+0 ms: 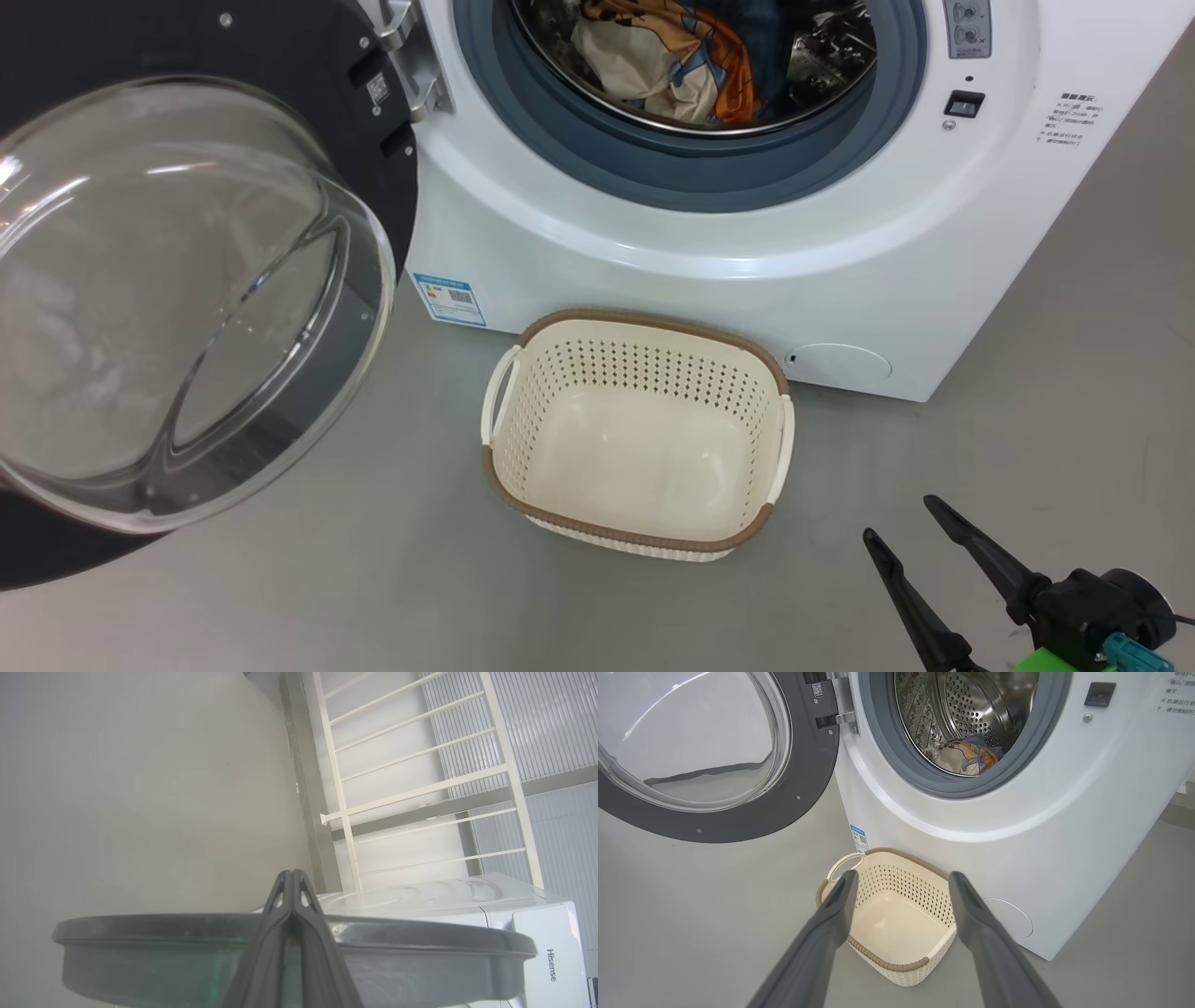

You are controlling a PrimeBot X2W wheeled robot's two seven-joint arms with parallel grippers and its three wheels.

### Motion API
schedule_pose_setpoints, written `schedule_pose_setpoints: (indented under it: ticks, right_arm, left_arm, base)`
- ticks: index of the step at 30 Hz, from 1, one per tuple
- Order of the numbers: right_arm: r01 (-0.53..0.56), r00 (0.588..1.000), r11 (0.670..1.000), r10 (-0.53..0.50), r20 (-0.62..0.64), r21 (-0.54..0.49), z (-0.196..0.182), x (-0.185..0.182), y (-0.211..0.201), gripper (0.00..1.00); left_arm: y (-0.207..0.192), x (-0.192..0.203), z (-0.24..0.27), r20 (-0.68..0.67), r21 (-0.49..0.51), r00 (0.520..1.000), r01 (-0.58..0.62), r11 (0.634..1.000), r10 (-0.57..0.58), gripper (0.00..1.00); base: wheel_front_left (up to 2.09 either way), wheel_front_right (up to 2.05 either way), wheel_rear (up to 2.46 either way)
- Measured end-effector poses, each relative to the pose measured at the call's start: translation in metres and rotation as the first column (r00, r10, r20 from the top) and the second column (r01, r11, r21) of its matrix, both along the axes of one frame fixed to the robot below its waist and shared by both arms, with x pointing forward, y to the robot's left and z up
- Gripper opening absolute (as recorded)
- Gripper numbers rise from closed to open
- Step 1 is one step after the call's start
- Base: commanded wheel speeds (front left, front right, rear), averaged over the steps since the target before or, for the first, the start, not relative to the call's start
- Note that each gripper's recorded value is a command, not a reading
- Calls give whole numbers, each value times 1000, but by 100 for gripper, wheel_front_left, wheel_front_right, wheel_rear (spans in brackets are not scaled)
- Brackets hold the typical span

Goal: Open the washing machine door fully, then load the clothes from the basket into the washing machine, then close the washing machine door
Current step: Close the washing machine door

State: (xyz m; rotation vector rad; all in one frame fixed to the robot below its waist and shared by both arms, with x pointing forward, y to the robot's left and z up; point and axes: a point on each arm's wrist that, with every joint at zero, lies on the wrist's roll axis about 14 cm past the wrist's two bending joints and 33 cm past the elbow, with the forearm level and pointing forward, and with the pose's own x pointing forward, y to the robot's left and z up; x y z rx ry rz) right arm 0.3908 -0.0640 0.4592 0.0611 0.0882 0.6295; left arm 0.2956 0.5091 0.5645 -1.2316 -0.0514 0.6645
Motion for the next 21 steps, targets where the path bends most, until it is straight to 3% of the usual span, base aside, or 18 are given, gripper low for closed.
schedule_pose_setpoints:
  ticks: [21]
  right_arm:
    - [-9, 1000, 1000, 9, -16, -9, -5, -7, 0, 100]
  left_arm:
    - [-2, 7, 9, 11, 50, 999, 34, 998, -35, 0]
  base:
    - [0, 0, 0]
